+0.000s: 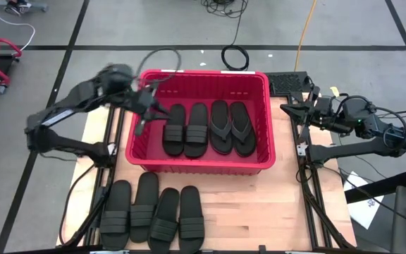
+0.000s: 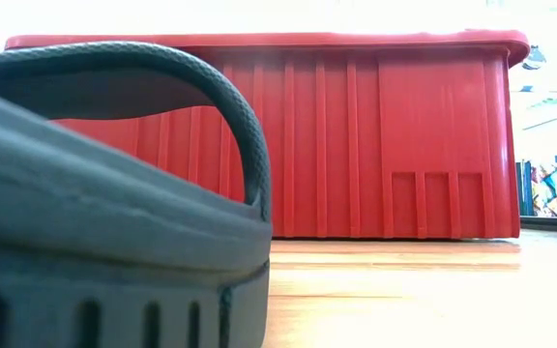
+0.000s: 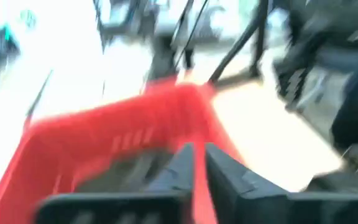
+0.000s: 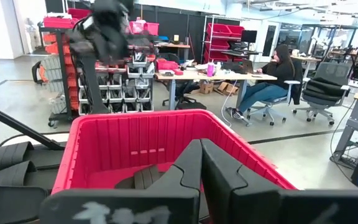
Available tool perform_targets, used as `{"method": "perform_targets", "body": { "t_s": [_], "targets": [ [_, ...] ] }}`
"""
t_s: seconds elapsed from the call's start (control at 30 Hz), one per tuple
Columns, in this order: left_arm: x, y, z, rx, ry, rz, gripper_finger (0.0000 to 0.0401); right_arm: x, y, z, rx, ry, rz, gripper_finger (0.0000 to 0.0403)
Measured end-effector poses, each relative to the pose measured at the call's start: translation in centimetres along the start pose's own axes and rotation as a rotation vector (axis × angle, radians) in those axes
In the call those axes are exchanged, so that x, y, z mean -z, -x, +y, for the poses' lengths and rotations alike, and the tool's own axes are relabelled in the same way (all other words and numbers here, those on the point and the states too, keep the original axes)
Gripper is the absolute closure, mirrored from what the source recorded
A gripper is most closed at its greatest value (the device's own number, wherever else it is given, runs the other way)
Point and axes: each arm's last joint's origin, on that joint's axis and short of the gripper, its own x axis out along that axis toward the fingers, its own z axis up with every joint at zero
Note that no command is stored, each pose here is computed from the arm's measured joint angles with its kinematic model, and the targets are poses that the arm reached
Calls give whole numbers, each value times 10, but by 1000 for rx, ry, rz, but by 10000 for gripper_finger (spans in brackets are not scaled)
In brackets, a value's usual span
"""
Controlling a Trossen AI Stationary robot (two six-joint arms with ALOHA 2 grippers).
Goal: Pick and place slides into bin
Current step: Put the slide into the red bin
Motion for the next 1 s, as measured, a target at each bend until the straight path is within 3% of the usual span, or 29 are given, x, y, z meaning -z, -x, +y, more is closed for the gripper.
{"method": "perform_targets", "body": {
  "t_s": [0.1,0.2,0.37,0.47,0.53,0.63,0.77,1.0],
  "targets": [
    [-13,5,-20,-25,38,-56,389,0,0,0,0,0,0,403],
    [-7,-5,-38,-56,166,48,391,0,0,0,0,0,0,403],
    [35,-54,-72,83,202,153,399,2,-1,0,1,19,0,403],
    [69,-79,-83,27,220,152,400,6,-4,2,1,28,16,403],
    [83,-85,-86,-34,235,71,401,9,-5,2,1,23,23,403],
    [92,-73,-88,-138,238,-137,401,11,-7,3,2,-8,16,403],
    [102,-34,-93,-239,233,-351,401,15,-11,5,2,-42,-4,403],
    [112,39,-104,-375,154,-590,401,14,-13,5,1,-58,-48,403]
  ]
}}
